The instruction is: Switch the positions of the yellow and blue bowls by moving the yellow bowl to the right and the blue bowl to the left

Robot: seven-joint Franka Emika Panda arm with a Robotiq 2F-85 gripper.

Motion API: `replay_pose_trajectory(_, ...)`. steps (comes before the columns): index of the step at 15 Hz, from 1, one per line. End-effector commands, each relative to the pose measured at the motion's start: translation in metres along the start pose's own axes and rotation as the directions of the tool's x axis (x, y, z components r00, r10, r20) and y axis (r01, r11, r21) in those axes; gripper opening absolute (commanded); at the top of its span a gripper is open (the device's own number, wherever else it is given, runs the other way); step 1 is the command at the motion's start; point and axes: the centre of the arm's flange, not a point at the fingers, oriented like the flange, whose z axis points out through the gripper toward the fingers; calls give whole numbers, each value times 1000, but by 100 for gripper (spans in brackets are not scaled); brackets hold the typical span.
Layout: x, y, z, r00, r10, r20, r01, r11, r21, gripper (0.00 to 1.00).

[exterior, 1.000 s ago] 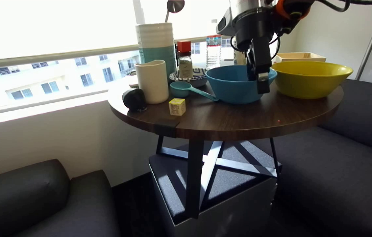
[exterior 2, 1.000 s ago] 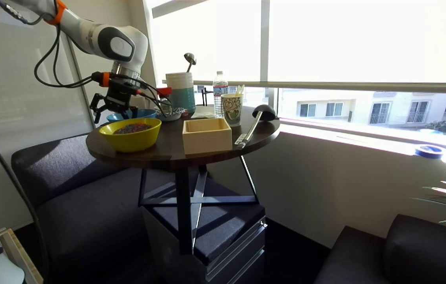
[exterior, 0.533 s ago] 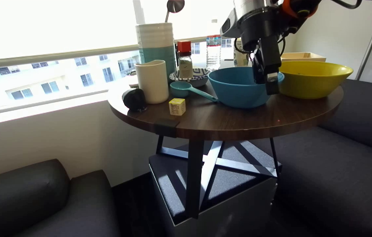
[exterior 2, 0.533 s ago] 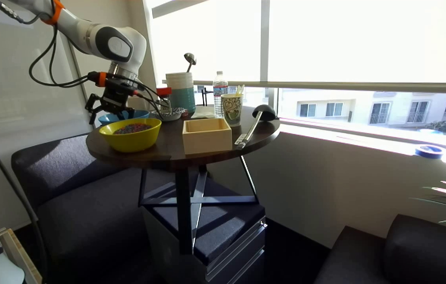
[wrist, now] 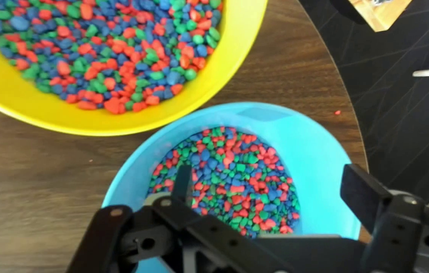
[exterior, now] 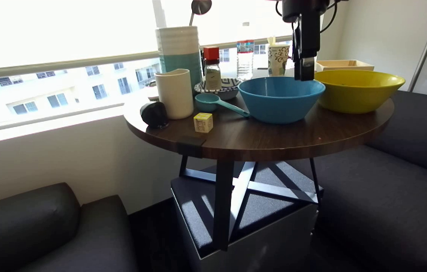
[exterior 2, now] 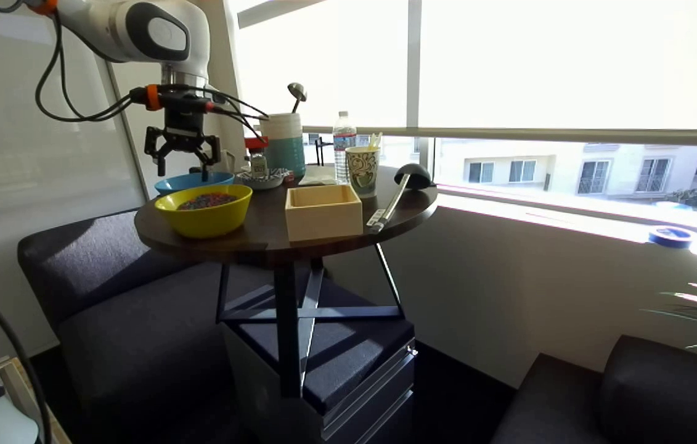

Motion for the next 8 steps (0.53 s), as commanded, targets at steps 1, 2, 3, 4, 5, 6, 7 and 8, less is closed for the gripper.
replay_pose_trajectory(1, -24, -6, -16, 1000, -11, 14, 13, 986, -168, 100)
replay_pose_trajectory(2, -29, -5, -20, 998, -37, 43, 45, 976, -215, 100)
replay_pose_trajectory(3, -35, -2, -20, 996, -45, 74, 62, 966, -252, 100)
replay_pose_trajectory(4, -41, 1, -20, 993, -61, 100, 87, 953, -289, 100)
replay_pose_trajectory(5, -46, 4, -20, 990, -68, 122, 104, 941, -322, 100)
replay_pose_trajectory(6, -50, 8, -19, 989, -70, 132, 112, 931, -347, 100)
replay_pose_trajectory(7, -54, 13, -19, 988, -72, 135, 118, 921, -372, 100)
replay_pose_trajectory(8, -55, 19, -19, 989, -79, 126, 123, 910, -396, 100)
